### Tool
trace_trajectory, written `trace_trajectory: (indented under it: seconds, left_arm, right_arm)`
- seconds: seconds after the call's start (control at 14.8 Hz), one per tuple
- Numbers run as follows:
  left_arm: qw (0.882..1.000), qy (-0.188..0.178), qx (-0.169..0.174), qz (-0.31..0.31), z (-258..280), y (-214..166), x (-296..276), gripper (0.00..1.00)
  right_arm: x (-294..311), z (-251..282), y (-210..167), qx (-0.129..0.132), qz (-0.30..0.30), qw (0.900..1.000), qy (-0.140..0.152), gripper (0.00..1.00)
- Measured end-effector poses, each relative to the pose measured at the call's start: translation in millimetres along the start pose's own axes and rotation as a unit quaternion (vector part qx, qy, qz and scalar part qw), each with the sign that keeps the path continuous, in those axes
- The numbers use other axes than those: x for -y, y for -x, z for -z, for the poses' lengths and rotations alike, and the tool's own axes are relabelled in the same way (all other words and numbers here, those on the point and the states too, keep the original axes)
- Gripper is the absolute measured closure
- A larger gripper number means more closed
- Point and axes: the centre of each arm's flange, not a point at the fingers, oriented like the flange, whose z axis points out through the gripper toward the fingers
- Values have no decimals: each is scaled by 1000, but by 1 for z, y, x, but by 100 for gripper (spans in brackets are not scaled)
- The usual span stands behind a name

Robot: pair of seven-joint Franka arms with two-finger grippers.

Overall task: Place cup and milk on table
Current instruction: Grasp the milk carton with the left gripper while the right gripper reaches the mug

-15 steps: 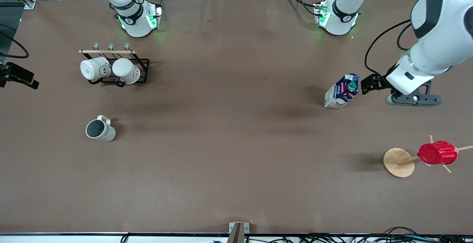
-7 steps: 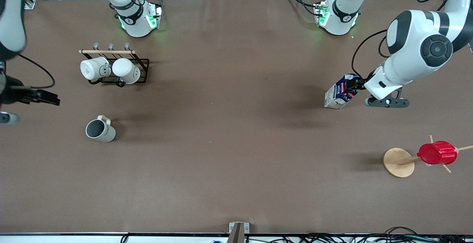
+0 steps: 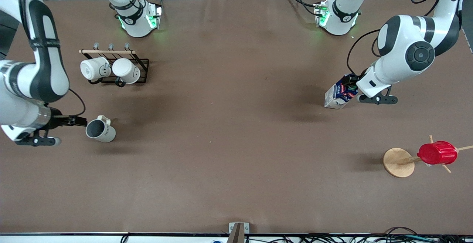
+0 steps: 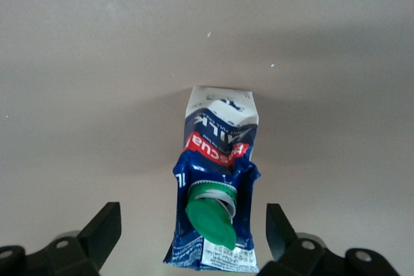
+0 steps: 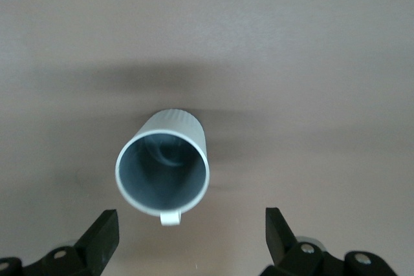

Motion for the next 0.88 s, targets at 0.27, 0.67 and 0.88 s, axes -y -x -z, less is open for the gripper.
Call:
trace_trajectory:
  seconds: [0.27, 0.67, 0.88]
  left_arm:
    - [1000, -2, 14, -1, -14, 9, 0, 2]
    - [1000, -2, 14, -1, -19, 11, 0, 23]
    - [1000, -2, 11, -1, -19, 11, 0, 42]
  right_arm:
    - [-4, -48, -4, -10, 12, 1000, 4, 0]
    - [-12, -86, -11, -25, 15, 1000, -6, 3]
    - [-14, -92, -12, -24, 16, 1000, -7, 35]
